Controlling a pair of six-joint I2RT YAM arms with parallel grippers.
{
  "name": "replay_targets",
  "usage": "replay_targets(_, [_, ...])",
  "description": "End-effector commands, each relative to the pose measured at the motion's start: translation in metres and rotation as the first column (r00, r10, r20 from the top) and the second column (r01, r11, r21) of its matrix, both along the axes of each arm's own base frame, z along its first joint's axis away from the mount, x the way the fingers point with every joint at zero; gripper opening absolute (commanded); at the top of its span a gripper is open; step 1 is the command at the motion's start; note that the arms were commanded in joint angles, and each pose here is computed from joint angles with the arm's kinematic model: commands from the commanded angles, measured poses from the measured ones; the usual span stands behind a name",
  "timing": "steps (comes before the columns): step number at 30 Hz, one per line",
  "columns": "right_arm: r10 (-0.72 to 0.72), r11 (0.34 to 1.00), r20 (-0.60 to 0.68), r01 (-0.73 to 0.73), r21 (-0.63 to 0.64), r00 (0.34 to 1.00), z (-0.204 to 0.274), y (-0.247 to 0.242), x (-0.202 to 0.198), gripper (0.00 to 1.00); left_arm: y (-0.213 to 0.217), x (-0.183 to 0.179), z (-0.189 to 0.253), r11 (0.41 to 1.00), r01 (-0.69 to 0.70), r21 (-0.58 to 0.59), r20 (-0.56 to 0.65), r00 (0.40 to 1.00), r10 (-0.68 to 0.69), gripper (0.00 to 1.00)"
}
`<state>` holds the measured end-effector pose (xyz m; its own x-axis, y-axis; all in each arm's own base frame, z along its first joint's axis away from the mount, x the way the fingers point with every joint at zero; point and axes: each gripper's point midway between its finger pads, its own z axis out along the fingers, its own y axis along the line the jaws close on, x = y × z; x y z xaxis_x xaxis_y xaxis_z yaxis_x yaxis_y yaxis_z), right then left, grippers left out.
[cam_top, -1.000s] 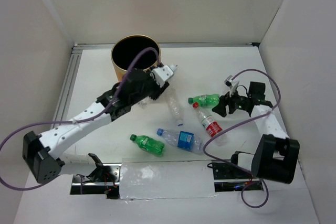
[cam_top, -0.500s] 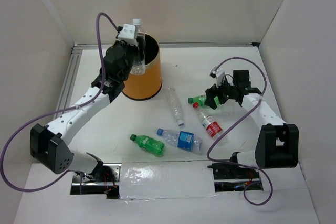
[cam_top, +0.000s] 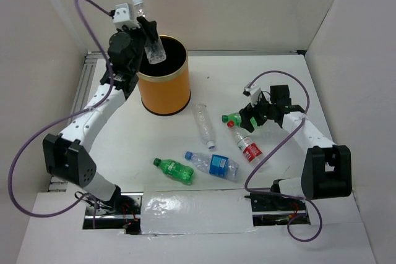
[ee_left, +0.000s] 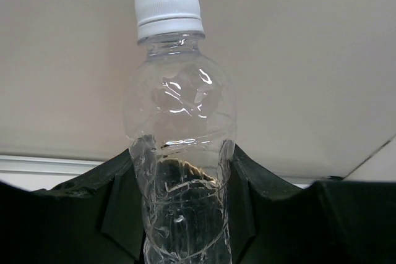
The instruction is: Put the plastic bottles in the bin
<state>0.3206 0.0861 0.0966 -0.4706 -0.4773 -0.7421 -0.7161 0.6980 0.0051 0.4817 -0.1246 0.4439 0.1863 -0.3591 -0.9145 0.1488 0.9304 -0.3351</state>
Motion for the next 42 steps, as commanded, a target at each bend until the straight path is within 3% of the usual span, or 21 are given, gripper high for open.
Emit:
replay_targets(1, [0.006, 1.0, 0.078, -0.004, -0.027, 0.997, 0.012, 0.001, 0.01, 1.0, -0.003, 0.026, -0.013, 0.992, -0.085, 0.094, -0.01, 0.996, 0.087, 0.11])
replay_targets(3, [0.001, 0.999, 0.099, 0.002, -0.035, 0.995, 0.016, -0.001, 0.014, 1.0, 0.0, 0.042, -0.041, 0.981, -0.125, 0.151, -0.066, 0.989, 0.136, 0.17])
replay_targets(6, [0.041, 0.998, 0.106, -0.036, -0.053, 0.993, 0.018, 0.0, 0.017, 1.0, -0.003, 0.044, -0.059, 0.977, -0.126, 0.171, -0.11, 0.983, 0.146, 0.7])
replay_targets(7, [0.064, 0.997, 0.1, -0.058, -0.057, 0.993, 0.017, 0.002, 0.017, 1.0, -0.003, 0.044, -0.059, 0.977, -0.126, 0.171, -0.111, 0.983, 0.146, 0.93])
replay_targets(8, [0.089, 0.995, 0.068, -0.085, -0.06, 0.994, 0.01, 0.003, 0.014, 1.0, -0.006, 0.043, -0.063, 0.978, -0.105, 0.182, -0.127, 0.983, 0.129, 1.0])
replay_targets(13, [0.275, 0.947, 0.133, -0.245, -0.208, 0.952, 0.001, 0.008, 0.023, 1.0, -0.012, 0.021, -0.031, 0.966, -0.079, 0.247, -0.094, 0.99, 0.105, 1.0])
replay_targets(15, [0.307, 0.928, 0.127, -0.268, -0.259, 0.943, -0.008, 0.007, 0.032, 1.0, -0.026, -0.011, -0.003, 0.97, -0.035, 0.239, -0.077, 0.996, 0.054, 1.0])
replay_targets(18, [0.345, 0.897, 0.093, -0.299, -0.324, 0.934, -0.026, 0.0, 0.049, 1.0, -0.041, -0.071, -0.001, 0.974, 0.088, 0.211, -0.17, 0.984, -0.052, 1.0])
replay_targets(19, [0.356, 0.886, 0.086, -0.306, -0.349, 0.931, -0.03, -0.002, 0.061, 0.97, -0.047, -0.106, -0.04, 0.981, 0.159, 0.114, -0.343, 0.933, -0.111, 1.0])
replay_targets(21, [0.368, 0.874, 0.045, -0.329, -0.358, 0.929, -0.045, -0.004, 0.062, 0.96, -0.048, -0.133, -0.06, 0.978, 0.195, 0.069, -0.402, 0.903, -0.152, 1.0])
replay_targets(22, [0.379, 0.868, 0.044, -0.338, -0.364, 0.925, -0.045, -0.003, 0.068, 0.92, -0.05, -0.156, -0.089, 0.982, 0.18, -0.057, -0.506, 0.843, -0.184, 1.0])
replay_targets(24, [0.414, 0.847, -0.032, -0.397, -0.353, 0.91, -0.065, -0.006, 0.061, 0.85, -0.062, -0.197, -0.156, 0.967, 0.186, -0.173, -0.647, 0.719, -0.254, 1.0])
replay_targets(25, [0.424, 0.84, -0.043, -0.411, -0.354, 0.905, -0.066, -0.006, 0.064, 0.81, -0.064, -0.219, -0.162, 0.938, 0.13, -0.322, -0.657, 0.683, -0.32, 1.0])
replay_targets(26, [0.438, 0.835, -0.06, -0.43, -0.342, 0.897, -0.069, -0.008, 0.062, 0.69, -0.063, -0.245, -0.211, 0.941, 0.078, -0.328, -0.757, 0.574, -0.312, 1.0])
replay_targets(28, [0.476, 0.822, -0.099, -0.482, -0.304, 0.874, -0.07, -0.003, 0.05, 0.54, -0.064, -0.272, -0.241, 0.903, -0.08, -0.422, -0.817, 0.465, -0.341, 1.0])
replay_targets(30, [0.493, 0.827, -0.048, -0.485, -0.283, 0.869, -0.041, 0.002, 0.052, 0.38, -0.06, -0.306, -0.278, 0.908, -0.15, -0.392, -0.878, 0.356, -0.32, 1.0])
replay_targets(31, [0.513, 0.832, 0.019, -0.491, -0.256, 0.858, -0.017, 0.012, 0.06, 0.35, -0.06, -0.312, -0.285, 0.886, -0.22, -0.408, -0.884, 0.337, -0.324, 1.0])
replay_targets(37, [0.54, 0.837, 0.415, -0.52, -0.172, 0.732, 0.151, 0.091, 0.088, 0.31, -0.066, -0.335, -0.315, 0.878, -0.335, -0.341, -0.936, 0.202, -0.287, 1.0])
replay_targets(39, [0.523, 0.827, 0.588, -0.535, -0.175, 0.617, 0.218, 0.13, 0.096, 0.31, -0.07, -0.34, -0.325, 0.889, -0.356, -0.286, -0.957, 0.152, -0.247, 1.0])
replay_targets(40, [0.491, 0.838, 0.614, -0.529, -0.138, 0.618, 0.235, 0.142, 0.096, 0.31, -0.074, -0.339, -0.324, 0.89, -0.356, -0.285, -0.958, 0.143, -0.25, 1.0])
replay_targets(42, [0.478, 0.819, 0.702, -0.556, -0.14, 0.528, 0.284, 0.182, 0.086, 0.31, -0.08, -0.343, -0.33, 0.901, -0.342, -0.266, -0.964, 0.121, -0.238, 1.0])
